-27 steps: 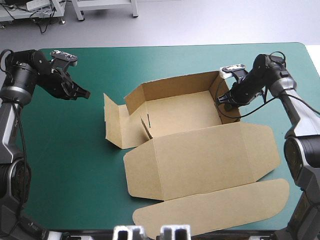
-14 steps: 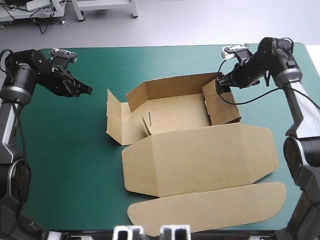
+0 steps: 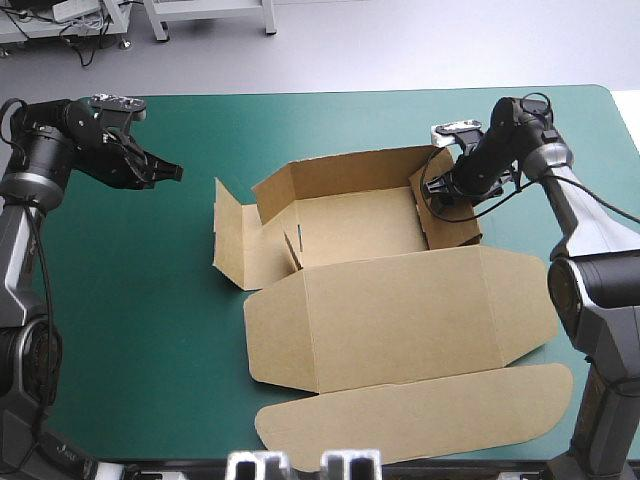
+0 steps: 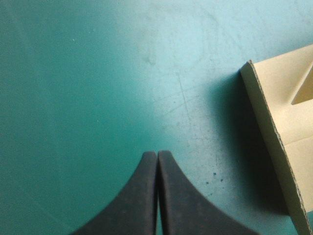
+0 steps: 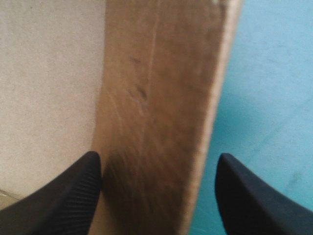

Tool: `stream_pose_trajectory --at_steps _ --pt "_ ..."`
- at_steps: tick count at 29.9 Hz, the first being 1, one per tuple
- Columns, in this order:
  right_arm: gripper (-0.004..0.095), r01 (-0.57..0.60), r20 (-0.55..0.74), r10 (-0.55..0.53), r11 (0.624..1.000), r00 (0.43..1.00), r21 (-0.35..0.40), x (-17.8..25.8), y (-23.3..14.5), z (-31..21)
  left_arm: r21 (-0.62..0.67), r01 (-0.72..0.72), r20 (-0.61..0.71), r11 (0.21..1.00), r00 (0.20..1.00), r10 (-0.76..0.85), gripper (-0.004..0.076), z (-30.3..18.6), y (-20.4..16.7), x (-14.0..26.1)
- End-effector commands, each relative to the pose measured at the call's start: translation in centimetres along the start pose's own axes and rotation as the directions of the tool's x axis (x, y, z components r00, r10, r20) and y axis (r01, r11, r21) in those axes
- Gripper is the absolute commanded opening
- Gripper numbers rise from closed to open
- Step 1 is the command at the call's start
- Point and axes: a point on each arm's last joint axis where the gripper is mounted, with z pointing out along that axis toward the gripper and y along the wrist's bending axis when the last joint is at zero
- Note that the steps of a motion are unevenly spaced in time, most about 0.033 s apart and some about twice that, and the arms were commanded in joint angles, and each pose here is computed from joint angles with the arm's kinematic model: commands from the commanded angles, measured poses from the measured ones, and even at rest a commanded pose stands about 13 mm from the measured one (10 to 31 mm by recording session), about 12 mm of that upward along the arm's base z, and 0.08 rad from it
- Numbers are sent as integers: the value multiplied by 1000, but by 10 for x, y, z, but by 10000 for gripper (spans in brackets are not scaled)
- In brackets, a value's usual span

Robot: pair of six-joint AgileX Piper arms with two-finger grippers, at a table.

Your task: Fold the box

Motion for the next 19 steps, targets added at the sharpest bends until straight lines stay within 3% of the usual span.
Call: stream_pose_trajectory --at_steps 1,7,10,19 --pt "408 7 49 -7 1000 999 -8 -1 8 -23 8 11 65 1000 998 -12 -10 -25 -4 -2" --pt "-19 33 59 -33 999 998 -4 -3 8 -26 76 17 14 997 1000 -18 -10 -25 -10 2" --pt "-20 25 74 -24 1000 997 -11 -3 5 -29 49 8 38 999 999 -10 -10 -25 -8 0" --pt "-20 -26 333 90 981 939 -190 13 -25 -103 -56 60 29 997 998 -58 -10 -25 2 1"
